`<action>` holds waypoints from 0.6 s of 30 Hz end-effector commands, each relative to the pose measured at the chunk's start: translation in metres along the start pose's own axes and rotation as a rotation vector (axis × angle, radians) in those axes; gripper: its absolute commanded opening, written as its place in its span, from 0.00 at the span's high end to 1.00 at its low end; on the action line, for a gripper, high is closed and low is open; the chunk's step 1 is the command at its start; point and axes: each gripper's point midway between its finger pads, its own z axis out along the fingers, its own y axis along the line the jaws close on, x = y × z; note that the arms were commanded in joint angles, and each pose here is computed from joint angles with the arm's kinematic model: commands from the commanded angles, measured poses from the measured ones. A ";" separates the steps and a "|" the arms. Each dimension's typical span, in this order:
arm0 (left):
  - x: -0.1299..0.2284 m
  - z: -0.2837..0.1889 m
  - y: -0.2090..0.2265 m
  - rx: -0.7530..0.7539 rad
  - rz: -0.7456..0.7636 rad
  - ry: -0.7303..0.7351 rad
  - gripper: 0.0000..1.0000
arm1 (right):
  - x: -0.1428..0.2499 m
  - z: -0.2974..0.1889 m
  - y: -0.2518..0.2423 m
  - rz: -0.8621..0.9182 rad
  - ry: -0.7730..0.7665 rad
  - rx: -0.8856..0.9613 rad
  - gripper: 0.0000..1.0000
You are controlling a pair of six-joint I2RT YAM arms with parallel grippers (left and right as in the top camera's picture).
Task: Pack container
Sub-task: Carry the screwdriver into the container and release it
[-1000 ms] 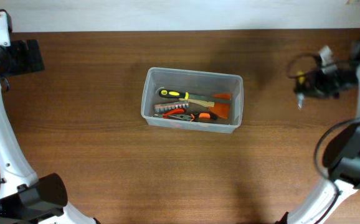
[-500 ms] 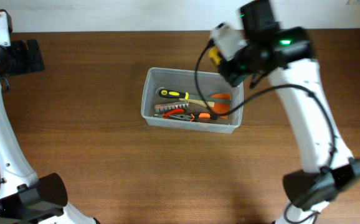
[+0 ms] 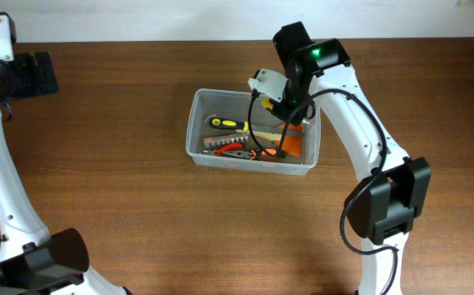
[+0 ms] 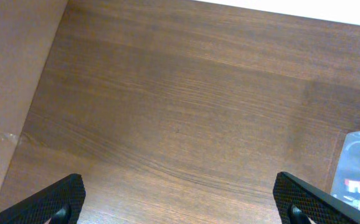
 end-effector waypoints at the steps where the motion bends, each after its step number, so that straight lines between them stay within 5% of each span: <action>1: 0.000 -0.003 0.001 0.001 -0.011 -0.006 0.01 | -0.001 0.013 0.004 -0.086 0.001 -0.039 0.92; 18: 0.000 -0.002 0.001 0.001 -0.011 -0.006 0.01 | 0.019 0.090 0.025 -0.069 0.101 -0.247 0.84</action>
